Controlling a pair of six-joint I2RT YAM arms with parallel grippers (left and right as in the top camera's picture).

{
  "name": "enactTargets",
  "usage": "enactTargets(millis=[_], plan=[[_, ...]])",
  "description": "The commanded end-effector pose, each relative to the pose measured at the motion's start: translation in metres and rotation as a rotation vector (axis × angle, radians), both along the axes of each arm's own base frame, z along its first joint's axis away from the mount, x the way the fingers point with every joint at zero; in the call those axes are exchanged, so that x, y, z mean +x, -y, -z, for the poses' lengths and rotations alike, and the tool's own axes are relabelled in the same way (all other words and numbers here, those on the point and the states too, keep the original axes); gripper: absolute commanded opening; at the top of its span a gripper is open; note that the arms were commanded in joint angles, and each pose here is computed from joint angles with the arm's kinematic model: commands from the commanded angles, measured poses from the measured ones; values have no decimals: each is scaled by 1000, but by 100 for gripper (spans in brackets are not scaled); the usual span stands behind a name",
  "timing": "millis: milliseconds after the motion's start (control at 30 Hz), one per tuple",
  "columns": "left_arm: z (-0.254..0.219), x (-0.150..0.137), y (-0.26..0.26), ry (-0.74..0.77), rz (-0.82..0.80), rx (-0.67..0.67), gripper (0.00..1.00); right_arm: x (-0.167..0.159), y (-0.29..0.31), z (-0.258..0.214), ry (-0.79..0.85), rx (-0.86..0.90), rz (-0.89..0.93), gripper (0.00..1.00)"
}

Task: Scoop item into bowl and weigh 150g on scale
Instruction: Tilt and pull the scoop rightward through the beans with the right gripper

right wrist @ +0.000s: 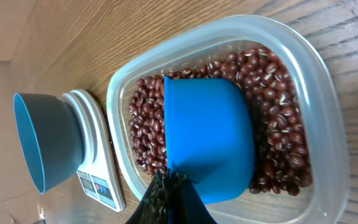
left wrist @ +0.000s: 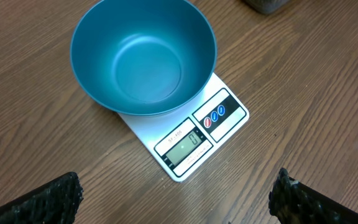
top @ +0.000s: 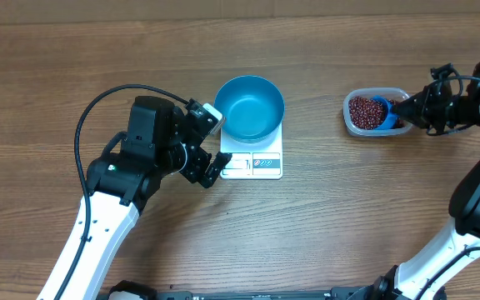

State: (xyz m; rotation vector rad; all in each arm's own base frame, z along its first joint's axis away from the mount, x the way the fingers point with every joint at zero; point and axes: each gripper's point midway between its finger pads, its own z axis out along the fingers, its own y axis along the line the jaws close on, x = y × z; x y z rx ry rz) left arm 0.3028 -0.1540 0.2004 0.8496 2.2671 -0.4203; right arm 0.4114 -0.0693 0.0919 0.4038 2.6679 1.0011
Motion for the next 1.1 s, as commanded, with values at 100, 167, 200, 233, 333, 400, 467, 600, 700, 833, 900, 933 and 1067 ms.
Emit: enactTargets(millis=[100, 167, 200, 233, 333, 400, 467, 600, 700, 833, 900, 933, 1067], plan=[[4, -1, 1, -8, 18, -2, 99, -18, 5, 26, -86, 11, 8, 4], [4, -1, 1, -8, 18, -2, 100, -19, 8, 28, -85, 11, 15, 4], [4, -1, 1, -8, 18, -2, 99, -20, 9, 29, -85, 12, 18, 4], [4, -1, 1, -8, 18, -2, 99, -20, 10, 30, -85, 12, 21, 4], [4, -1, 1, -8, 18, -2, 100, -22, 15, 33, -84, 17, 37, 4], [4, -1, 1, -8, 18, -2, 100, -24, 21, 34, -88, 24, 63, 4], [4, -1, 1, -8, 18, -2, 100, -24, 24, 33, -81, 38, 74, 4], [4, -1, 1, -8, 18, -2, 99, -26, 28, 32, -77, 52, 90, 4], [4, -1, 1, -8, 18, -2, 100, -26, 29, 32, -81, 55, 97, 4], [4, -1, 1, -8, 18, -2, 100, -25, 29, 32, -87, 58, 108, 4], [4, -1, 1, -8, 18, -2, 99, -25, 29, 32, -89, 59, 110, 4], [4, -1, 1, -8, 18, -2, 100, -25, 29, 32, -89, 59, 110, 4], [4, -1, 1, -8, 18, -2, 99, -25, 29, 32, -88, 58, 111, 4]])
